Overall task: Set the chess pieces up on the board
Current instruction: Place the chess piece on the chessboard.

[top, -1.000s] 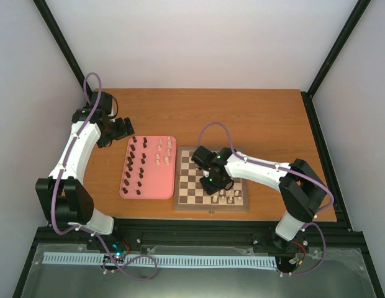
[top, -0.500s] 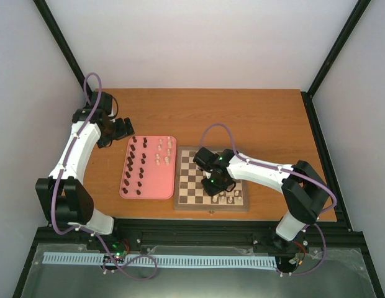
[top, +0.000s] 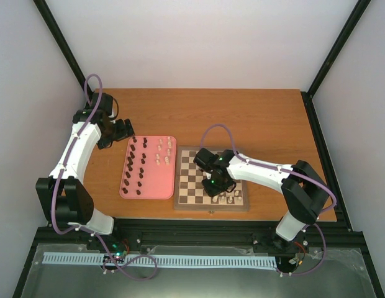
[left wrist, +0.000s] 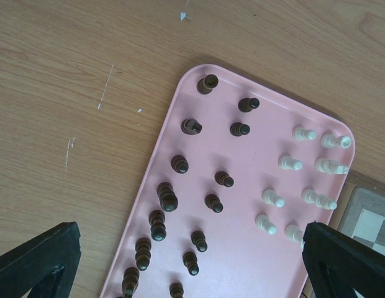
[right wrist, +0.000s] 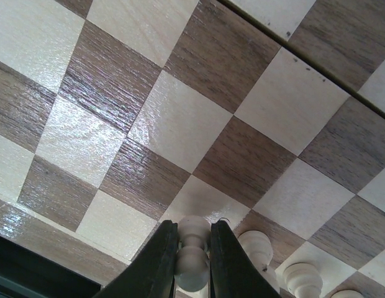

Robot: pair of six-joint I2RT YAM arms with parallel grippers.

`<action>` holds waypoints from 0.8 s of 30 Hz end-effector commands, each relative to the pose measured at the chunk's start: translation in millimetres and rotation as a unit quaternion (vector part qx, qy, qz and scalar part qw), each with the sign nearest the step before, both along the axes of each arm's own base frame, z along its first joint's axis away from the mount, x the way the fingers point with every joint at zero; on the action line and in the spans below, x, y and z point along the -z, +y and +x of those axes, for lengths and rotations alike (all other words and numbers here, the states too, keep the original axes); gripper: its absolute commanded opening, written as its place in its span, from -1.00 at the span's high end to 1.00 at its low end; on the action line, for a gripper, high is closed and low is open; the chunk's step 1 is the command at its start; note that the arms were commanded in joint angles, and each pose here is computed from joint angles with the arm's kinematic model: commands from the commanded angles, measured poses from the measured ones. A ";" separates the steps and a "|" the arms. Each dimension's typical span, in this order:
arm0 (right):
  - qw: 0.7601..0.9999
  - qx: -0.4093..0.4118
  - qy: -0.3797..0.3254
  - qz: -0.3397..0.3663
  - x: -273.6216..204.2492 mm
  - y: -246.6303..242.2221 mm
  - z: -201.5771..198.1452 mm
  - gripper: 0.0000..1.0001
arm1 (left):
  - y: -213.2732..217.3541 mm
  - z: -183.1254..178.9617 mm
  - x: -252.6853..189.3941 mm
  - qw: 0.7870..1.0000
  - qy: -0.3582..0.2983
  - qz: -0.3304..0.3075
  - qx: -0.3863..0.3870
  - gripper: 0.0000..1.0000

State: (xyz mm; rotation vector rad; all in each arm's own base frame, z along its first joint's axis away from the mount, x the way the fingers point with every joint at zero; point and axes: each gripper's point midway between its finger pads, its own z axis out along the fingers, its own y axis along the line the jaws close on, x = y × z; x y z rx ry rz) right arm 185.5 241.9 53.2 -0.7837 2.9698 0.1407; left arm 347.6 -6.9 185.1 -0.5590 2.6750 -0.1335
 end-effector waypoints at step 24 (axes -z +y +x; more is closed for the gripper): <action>1.000 -0.005 -0.016 -0.007 -3.2 10.3 16.7 0.57 | -0.8 3.8 -10.0 1.000 -0.019 -0.001 0.000 -0.99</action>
